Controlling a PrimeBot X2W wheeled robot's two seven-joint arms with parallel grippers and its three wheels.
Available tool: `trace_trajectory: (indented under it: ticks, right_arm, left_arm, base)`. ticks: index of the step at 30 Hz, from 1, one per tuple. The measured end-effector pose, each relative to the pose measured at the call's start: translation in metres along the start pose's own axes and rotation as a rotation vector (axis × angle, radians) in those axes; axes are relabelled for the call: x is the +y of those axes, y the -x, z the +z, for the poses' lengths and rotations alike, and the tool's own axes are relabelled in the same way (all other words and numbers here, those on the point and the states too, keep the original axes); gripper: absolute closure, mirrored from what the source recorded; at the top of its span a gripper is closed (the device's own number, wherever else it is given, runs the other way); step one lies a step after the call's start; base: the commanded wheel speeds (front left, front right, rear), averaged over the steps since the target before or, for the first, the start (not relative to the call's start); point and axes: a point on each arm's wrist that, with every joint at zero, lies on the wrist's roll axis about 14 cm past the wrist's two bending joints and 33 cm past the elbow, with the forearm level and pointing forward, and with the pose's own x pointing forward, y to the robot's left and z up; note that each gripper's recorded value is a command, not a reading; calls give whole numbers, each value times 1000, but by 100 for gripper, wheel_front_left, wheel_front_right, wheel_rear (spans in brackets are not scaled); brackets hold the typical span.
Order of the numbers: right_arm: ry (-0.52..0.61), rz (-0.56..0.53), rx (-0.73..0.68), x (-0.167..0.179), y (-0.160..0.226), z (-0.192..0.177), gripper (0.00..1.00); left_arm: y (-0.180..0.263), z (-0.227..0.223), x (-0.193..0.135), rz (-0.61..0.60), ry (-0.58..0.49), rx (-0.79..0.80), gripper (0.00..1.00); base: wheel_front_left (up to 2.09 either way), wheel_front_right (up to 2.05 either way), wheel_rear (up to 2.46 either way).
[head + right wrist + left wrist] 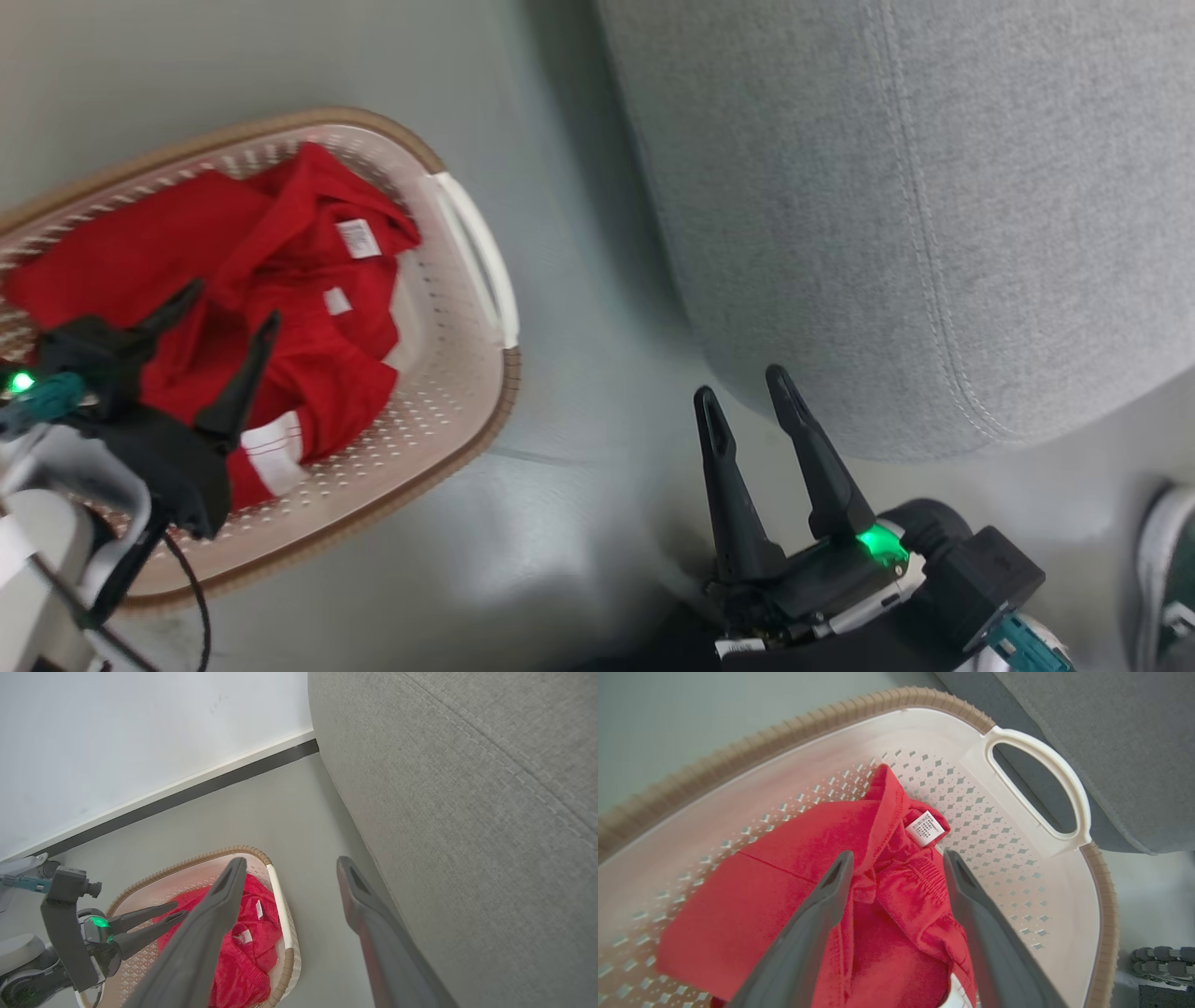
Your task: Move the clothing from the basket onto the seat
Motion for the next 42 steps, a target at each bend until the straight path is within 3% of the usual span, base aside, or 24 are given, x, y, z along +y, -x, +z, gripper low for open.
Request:
trace_trajectory:
  ticks: [5, 9, 14, 25, 26, 27, 28, 35, 42]
  right_arm:
    - [-7, -72, 48, -16, 11, -13, 0]
    - [-11, -99, 65, -21, 15, -17, 0]
    - [-18, -120, 76, -23, 20, -19, 0]
    - [-26, -115, 69, -20, 20, -17, 0]
    - [-29, -109, 69, -18, 20, -17, 0]
    - [-30, -107, 68, -17, 19, -17, 0]
    - [-32, -104, 64, -17, 19, -16, 0]
    - [-32, -87, 53, -13, 15, -13, 0]
    - [-19, -18, -37, -1, -2, 14, 0]
  left_arm:
    - [-25, -28, -17, -52, 9, 83, 0]
    - [-40, -36, -10, -20, -9, 114, 0]
    - [-51, -35, 11, 78, -37, 117, 0]
    - [-31, -92, 54, 184, -211, 396, 1]
    - [-29, -96, 58, 190, -234, 422, 63]
    - [-29, -96, 58, 190, -233, 424, 63]
    - [-29, -96, 58, 189, -234, 421, 100]
    - [-35, -85, 62, 189, -229, 380, 100]
    - [-37, -73, 53, 173, -179, 321, 100]
  base:
    - [0, 0, 0]
    - [0, 0, 0]
    - [0, 0, 0]
    - [0, 0, 0]
    - [0, 0, 0]
    - [0, 0, 0]
    - [0, 0, 0]
    - [0, 0, 0]
    - [0, 0, 0]
